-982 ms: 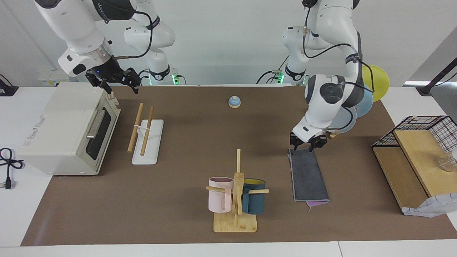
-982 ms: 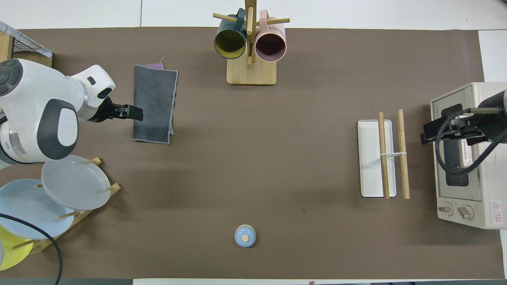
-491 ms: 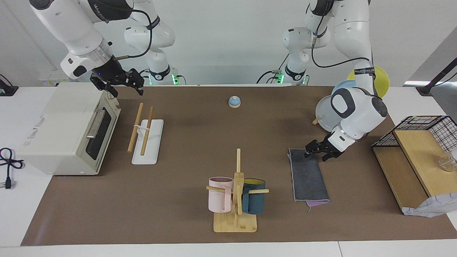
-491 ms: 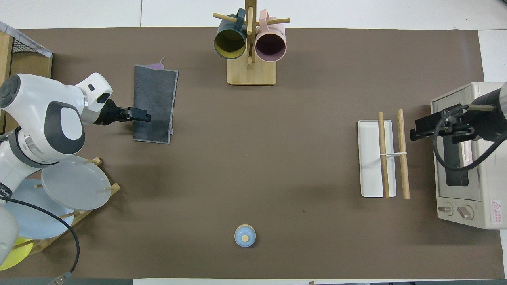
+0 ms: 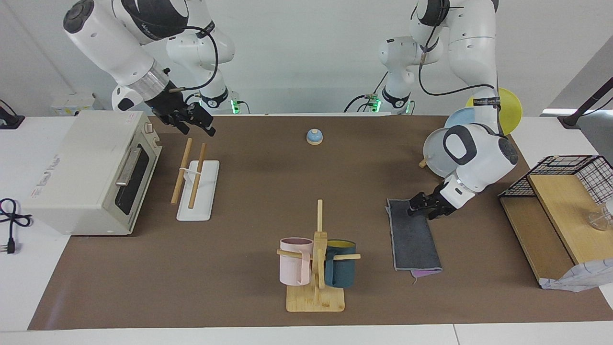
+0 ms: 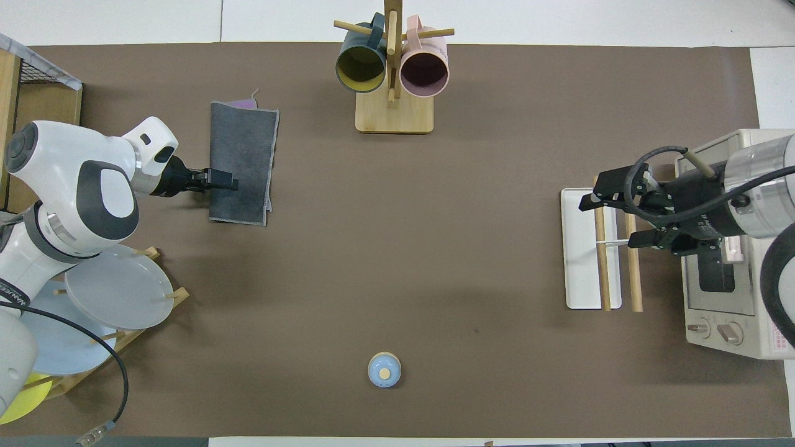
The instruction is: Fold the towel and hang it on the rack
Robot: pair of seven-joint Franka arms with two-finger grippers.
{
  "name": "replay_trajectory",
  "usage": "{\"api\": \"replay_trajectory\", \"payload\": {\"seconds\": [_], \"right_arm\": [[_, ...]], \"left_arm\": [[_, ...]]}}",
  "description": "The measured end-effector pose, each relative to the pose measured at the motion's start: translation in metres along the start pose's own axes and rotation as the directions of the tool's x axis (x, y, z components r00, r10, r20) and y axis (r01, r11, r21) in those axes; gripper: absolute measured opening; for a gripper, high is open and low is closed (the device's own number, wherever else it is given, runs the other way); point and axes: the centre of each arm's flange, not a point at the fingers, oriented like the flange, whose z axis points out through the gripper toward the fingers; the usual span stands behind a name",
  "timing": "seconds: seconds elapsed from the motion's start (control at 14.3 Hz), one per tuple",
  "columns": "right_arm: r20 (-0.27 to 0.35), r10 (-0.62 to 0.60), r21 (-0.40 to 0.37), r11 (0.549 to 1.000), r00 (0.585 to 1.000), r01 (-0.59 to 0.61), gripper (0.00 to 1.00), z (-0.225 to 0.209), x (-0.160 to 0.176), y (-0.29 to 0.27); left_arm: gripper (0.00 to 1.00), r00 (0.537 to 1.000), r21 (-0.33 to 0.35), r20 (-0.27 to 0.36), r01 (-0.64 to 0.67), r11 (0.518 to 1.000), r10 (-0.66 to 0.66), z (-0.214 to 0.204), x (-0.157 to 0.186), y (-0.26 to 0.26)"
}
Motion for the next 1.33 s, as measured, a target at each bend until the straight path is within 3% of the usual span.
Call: {"api": "replay_trajectory", "payload": {"seconds": [0.14, 0.42, 0.56, 0.7, 0.77, 0.98, 1.12, 1.19, 1.33], "right_arm": [[0.022, 0.121, 0.054, 0.991, 0.992, -0.122, 1.00, 0.006, -0.011, -0.014], [0.101, 0.369, 0.133, 0.915, 0.924, -0.380, 1.00, 0.009, -0.014, -0.018], [0.126, 0.415, 0.140, 0.892, 0.901, -0.430, 1.00, 0.009, -0.015, -0.019], [0.135, 0.428, 0.136, 0.885, 0.894, -0.444, 1.00, 0.011, -0.018, -0.021], [0.137, 0.433, 0.135, 0.883, 0.891, -0.450, 1.00, 0.012, -0.020, -0.023], [0.132, 0.468, 0.149, 0.862, 0.874, -0.485, 1.00, 0.017, -0.029, -0.036], [0.127, 0.498, 0.165, 0.842, 0.858, -0.513, 1.00, 0.026, -0.038, -0.049], [0.125, 0.507, 0.173, 0.835, 0.853, -0.522, 1.00, 0.030, -0.043, -0.055], [0.128, 0.522, 0.185, 0.823, 0.843, -0.537, 1.00, 0.035, -0.049, -0.063]], "left_arm": [[0.86, 1.000, 0.000, -0.004, 0.000, 1.000, 0.000, 0.000, 0.000, 0.000], [0.77, 1.000, 0.002, -0.009, -0.001, 1.000, 0.002, 0.000, 0.001, 0.001], [0.70, 1.000, 0.003, -0.013, -0.003, 1.000, 0.003, 0.001, 0.002, 0.002], [0.58, 1.000, 0.004, -0.016, -0.007, 1.000, 0.008, 0.002, 0.002, 0.004], [0.58, 1.000, 0.004, -0.016, -0.010, 1.000, 0.010, 0.003, 0.003, 0.006], [0.26, 1.000, 0.003, -0.012, -0.014, 1.000, 0.014, 0.008, 0.002, 0.009], [0.22, 1.000, 0.002, -0.011, -0.012, 1.000, 0.012, 0.008, 0.002, 0.008], [0.08, 1.000, 0.002, -0.011, -0.010, 1.000, 0.010, 0.009, 0.002, 0.008], [0.02, 1.000, 0.001, -0.011, -0.005, 1.000, 0.005, 0.008, 0.002, 0.006]]}}
